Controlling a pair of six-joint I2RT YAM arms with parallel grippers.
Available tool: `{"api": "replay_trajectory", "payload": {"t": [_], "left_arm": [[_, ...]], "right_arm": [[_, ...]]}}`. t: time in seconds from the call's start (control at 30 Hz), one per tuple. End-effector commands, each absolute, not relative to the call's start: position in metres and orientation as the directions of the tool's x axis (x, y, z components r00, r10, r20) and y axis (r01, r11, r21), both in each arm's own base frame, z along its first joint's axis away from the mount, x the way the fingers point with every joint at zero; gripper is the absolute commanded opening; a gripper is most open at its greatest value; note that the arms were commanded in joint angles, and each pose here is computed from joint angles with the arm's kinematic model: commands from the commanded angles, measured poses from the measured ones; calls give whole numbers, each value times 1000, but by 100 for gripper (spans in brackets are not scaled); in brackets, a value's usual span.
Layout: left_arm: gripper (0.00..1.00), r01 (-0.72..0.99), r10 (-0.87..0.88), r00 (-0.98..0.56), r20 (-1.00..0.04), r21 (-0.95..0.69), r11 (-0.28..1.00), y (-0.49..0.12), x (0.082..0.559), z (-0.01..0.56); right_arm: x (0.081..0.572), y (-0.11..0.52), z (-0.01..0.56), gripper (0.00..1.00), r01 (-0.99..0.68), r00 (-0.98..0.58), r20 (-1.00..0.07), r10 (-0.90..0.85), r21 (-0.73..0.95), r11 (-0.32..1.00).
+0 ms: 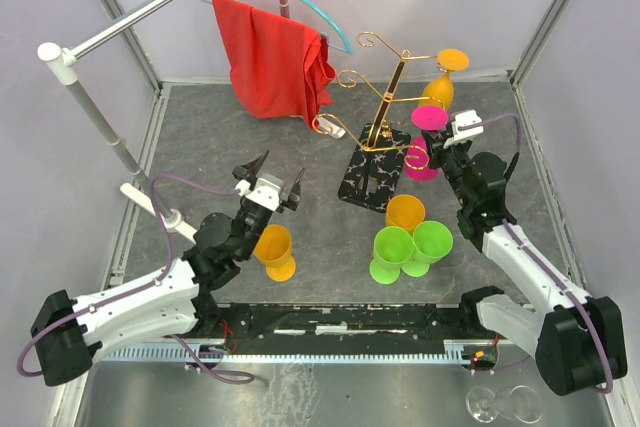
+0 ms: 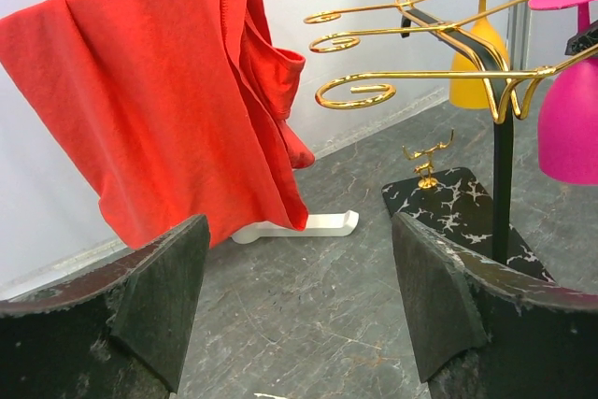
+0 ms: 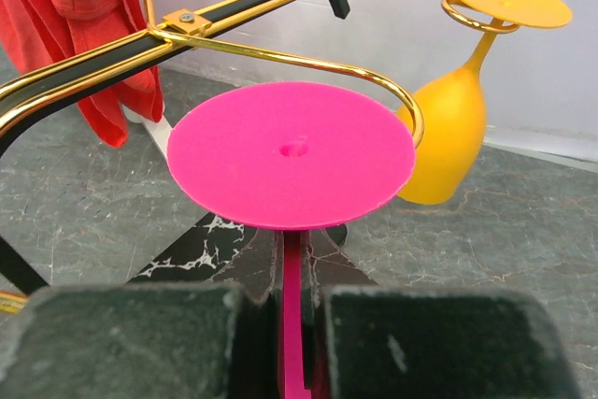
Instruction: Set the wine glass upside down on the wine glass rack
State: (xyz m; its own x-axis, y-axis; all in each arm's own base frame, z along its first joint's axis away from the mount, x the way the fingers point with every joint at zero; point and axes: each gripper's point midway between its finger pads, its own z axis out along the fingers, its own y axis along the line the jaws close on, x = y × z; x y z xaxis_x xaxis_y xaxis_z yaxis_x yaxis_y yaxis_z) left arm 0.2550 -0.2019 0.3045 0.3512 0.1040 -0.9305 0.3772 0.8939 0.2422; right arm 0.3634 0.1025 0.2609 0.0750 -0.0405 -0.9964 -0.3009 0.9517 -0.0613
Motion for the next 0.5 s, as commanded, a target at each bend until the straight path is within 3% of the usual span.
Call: {"api": "replay_trajectory", "payload": {"t": [0.0, 0.47], "left_arm": [[85, 340, 86, 386, -919, 228, 912, -196, 256, 318], [88, 312, 123, 382, -916, 253, 916, -198, 263, 313]], "right_arm": [[371, 103, 291, 1, -301, 203, -979, 8, -55, 952], [401, 117, 289, 1, -346, 199, -980, 20, -52, 937]]}}
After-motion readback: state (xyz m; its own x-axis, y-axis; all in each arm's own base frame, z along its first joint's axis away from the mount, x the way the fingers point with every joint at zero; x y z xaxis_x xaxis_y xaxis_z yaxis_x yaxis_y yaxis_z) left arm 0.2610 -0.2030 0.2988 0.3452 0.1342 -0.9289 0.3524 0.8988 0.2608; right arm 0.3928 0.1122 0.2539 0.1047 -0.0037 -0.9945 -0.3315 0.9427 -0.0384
